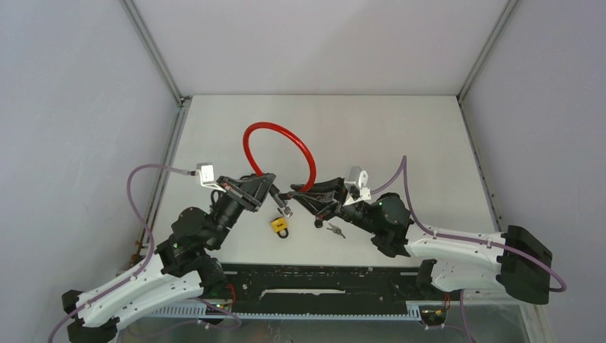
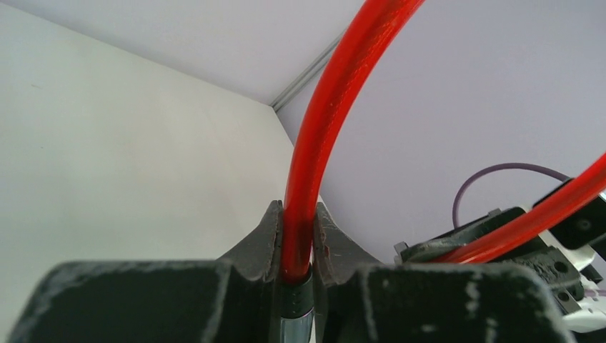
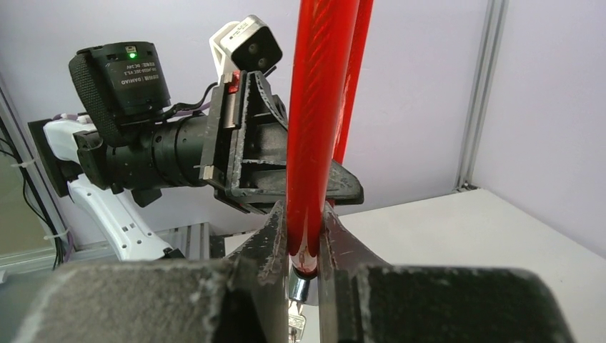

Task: Lock with the key
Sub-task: Lock the lock.

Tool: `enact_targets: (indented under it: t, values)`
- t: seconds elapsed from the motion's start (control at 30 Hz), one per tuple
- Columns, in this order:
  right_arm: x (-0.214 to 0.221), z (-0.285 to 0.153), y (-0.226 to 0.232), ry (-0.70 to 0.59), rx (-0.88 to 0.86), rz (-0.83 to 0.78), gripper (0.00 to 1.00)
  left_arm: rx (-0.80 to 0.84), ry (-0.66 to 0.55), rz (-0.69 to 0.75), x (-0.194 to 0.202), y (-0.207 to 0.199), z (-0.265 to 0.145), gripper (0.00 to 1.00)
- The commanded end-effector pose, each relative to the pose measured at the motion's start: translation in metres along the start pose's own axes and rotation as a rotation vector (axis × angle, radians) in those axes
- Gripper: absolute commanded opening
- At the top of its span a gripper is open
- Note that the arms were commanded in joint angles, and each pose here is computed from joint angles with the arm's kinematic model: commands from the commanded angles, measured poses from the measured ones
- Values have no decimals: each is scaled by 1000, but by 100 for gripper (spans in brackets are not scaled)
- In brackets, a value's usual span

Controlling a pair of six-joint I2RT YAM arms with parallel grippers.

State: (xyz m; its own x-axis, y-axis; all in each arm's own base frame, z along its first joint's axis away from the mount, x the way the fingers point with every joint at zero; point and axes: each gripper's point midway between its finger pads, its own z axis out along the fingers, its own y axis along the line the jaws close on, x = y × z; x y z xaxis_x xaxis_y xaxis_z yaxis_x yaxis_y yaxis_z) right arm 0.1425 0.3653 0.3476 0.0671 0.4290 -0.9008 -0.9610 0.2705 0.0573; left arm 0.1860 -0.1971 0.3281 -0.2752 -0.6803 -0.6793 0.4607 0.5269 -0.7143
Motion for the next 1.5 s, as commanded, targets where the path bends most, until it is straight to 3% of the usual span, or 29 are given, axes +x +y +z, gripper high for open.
enact_targets:
  t: [0.0,0.07,0.2,0.57,1.07,1.47]
  values:
    - [25,8,5,68,-12,-17,0,165,-15,-120,-11,-41,-3,0]
    - [24,7,6,64,-13,-21,0,162,-16,-115,-11,-40,-4,0]
    - [12,3,6,56,-8,-43,18,157,-24,-114,-11,-36,-6,0]
    - [-13,-13,4,63,14,-88,42,149,-41,-109,-13,-31,-9,0]
    - [26,-40,8,95,31,149,44,231,-57,-104,-23,-49,-12,0]
    - [27,-39,11,75,-11,250,39,253,-42,-102,-20,-56,-9,0]
